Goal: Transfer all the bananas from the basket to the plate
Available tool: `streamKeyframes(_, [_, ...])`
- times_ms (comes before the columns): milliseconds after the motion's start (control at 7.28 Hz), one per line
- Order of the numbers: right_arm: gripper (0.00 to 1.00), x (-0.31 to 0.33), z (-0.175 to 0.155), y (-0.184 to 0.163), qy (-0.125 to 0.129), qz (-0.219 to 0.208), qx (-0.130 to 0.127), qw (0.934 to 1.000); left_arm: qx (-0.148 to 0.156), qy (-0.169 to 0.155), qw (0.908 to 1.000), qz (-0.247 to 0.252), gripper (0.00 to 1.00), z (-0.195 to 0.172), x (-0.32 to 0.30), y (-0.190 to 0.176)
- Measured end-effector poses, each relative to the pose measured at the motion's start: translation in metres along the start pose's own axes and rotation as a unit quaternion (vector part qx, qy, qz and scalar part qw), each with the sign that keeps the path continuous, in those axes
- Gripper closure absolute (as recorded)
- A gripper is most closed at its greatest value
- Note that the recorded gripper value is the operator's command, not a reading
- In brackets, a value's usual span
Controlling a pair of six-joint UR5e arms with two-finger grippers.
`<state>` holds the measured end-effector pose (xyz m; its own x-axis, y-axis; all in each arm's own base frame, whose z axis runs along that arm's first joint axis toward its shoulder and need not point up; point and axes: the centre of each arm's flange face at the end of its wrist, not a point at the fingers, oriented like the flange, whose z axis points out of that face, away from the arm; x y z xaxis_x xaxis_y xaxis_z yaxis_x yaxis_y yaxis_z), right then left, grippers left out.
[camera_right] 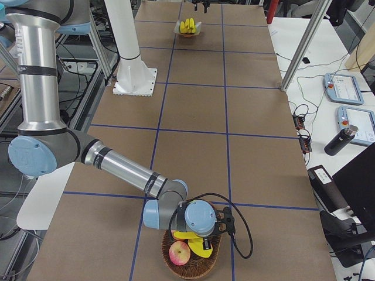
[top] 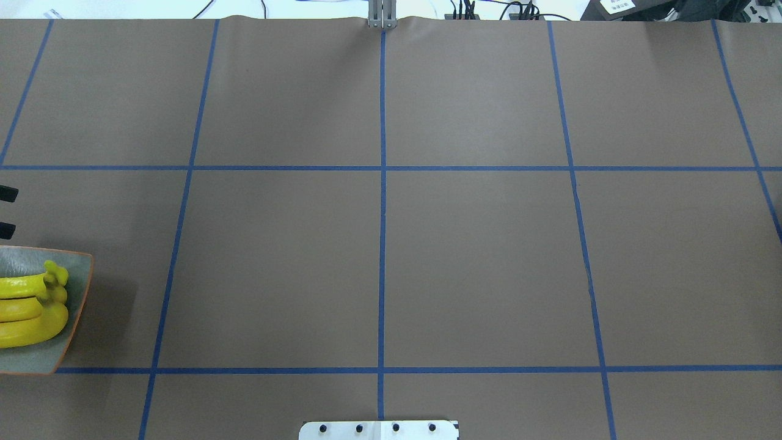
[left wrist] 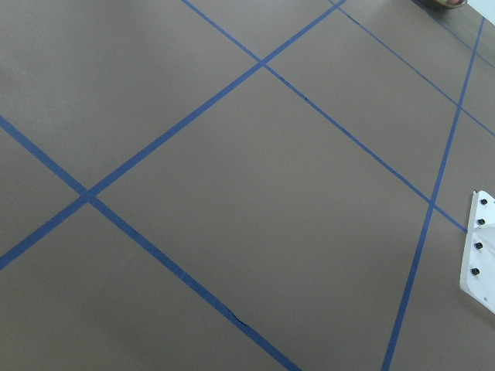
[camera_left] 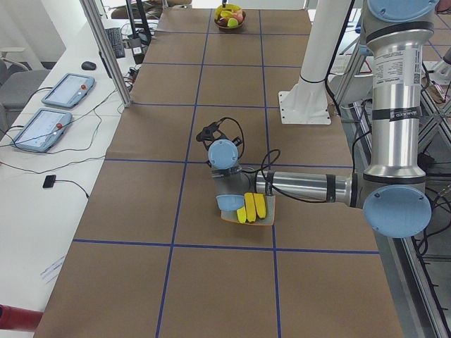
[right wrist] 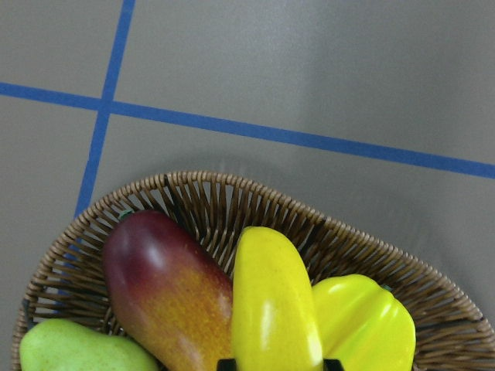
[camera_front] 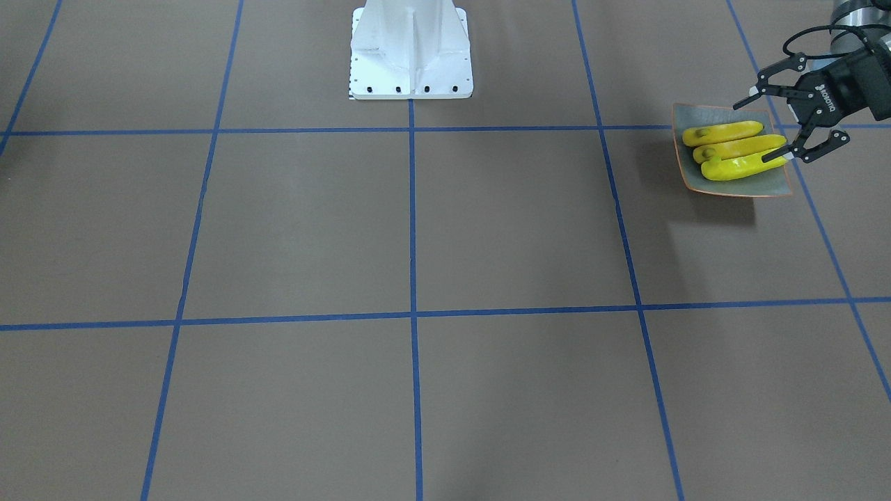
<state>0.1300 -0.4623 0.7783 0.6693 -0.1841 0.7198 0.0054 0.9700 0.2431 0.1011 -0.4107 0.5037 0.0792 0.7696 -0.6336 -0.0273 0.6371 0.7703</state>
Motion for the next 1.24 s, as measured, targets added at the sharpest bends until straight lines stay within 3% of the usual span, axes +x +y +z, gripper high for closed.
streamKeyframes(275, [1.0, -0.019, -0.041, -0.037, 0.002, 0.023, 0.015, 0.9996, 0.015, -0.02, 0.9988, -0.043, 0.0, 0.002, -0.005, -0.013])
streamKeyframes(412, [1.0, -0.033, -0.059, -0.057, 0.004, 0.045, 0.026, 0.9986, 0.039, -0.042, 0.9954, -0.077, 0.0, 0.005, -0.009, -0.034])
streamKeyframes(687, [1.0, -0.078, -0.094, -0.095, -0.002, 0.102, 0.059, 0.993, 0.081, -0.055, 0.9859, -0.135, 0.0, 0.012, -0.009, -0.081])
streamKeyframes(961, [1.0, -0.151, -0.112, -0.126, -0.028, 0.146, 0.076, 0.986, 0.124, -0.054, 0.973, -0.187, 0.0, 0.026, 0.0, -0.127])
streamKeyframes(1236, [1.0, -0.254, -0.122, -0.154, -0.06, 0.188, 0.08, 0.977, 0.143, -0.035, 0.9539, -0.262, 0.0, 0.067, 0.019, -0.173])
